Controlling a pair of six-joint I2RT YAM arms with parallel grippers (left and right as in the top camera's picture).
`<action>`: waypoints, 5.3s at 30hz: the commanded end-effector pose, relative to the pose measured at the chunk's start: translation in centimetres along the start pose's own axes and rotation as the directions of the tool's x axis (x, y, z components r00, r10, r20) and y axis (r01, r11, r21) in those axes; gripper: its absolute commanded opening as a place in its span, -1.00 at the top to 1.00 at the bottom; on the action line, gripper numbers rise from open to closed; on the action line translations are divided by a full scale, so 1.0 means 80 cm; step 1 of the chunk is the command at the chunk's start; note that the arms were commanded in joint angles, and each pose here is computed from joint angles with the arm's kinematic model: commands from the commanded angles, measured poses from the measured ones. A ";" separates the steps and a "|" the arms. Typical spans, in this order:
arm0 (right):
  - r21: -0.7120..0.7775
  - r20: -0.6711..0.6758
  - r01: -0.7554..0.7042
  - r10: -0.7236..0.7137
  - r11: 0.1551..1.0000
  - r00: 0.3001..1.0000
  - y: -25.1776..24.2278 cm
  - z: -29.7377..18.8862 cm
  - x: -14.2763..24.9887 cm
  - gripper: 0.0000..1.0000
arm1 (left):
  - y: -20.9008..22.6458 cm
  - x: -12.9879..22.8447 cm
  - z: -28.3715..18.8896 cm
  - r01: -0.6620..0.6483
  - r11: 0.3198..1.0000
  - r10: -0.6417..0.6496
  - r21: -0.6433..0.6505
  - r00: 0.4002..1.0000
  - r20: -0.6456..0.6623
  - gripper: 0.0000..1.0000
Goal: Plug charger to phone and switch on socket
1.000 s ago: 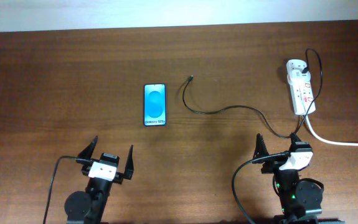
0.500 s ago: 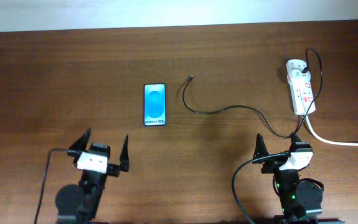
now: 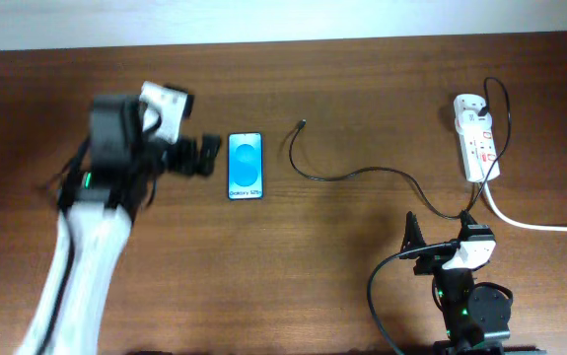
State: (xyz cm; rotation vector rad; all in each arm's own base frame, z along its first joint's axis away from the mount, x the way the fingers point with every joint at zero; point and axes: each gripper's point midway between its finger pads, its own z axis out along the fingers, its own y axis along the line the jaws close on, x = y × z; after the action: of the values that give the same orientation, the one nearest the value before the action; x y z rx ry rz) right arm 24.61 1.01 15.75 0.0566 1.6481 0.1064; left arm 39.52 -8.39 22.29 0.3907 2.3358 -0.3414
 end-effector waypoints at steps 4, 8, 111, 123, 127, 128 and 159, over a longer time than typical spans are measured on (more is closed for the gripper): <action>0.003 -0.002 -0.006 0.006 1.000 1.000 0.000 0.000 0.003 -0.97 | -0.019 0.009 0.108 0.025 0.997 -0.005 0.072 0.964 -0.267 -0.99; 0.003 -0.002 -0.006 0.006 1.000 1.000 0.000 0.000 0.003 -0.97 | -0.038 0.044 0.153 0.026 0.993 0.016 0.112 0.933 -0.359 -0.98; 0.003 -0.002 -0.006 0.006 1.000 1.000 0.000 0.000 0.003 -0.97 | -0.026 0.065 0.229 0.142 0.933 -0.297 -0.330 0.821 -0.488 -0.23; 0.003 -0.002 -0.006 0.006 1.000 1.000 0.000 0.000 0.003 -0.97 | -0.040 0.038 0.215 0.174 0.943 -0.297 -0.285 0.827 -0.477 -0.19; -0.017 0.005 -0.006 0.007 1.000 1.000 0.004 0.000 0.000 -0.97 | -0.047 0.025 0.212 0.195 0.947 -0.297 -0.255 0.835 -0.463 -0.21; -0.025 0.013 -0.006 0.007 1.000 1.000 0.006 0.000 -0.002 -0.97 | -0.046 0.020 0.211 0.200 0.947 -0.298 -0.252 0.839 -0.456 -0.21; -0.324 -0.596 -0.160 -0.070 0.932 0.800 0.109 0.115 -0.140 -0.97 | -0.020 -0.055 0.155 0.737 0.657 -0.730 -0.158 0.571 -0.375 1.00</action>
State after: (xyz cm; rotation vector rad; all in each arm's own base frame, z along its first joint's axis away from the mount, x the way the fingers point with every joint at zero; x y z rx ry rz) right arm 34.68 6.86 26.11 -0.2240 2.2558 0.3588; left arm 49.88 -14.59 15.68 -0.4166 2.8418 -0.6348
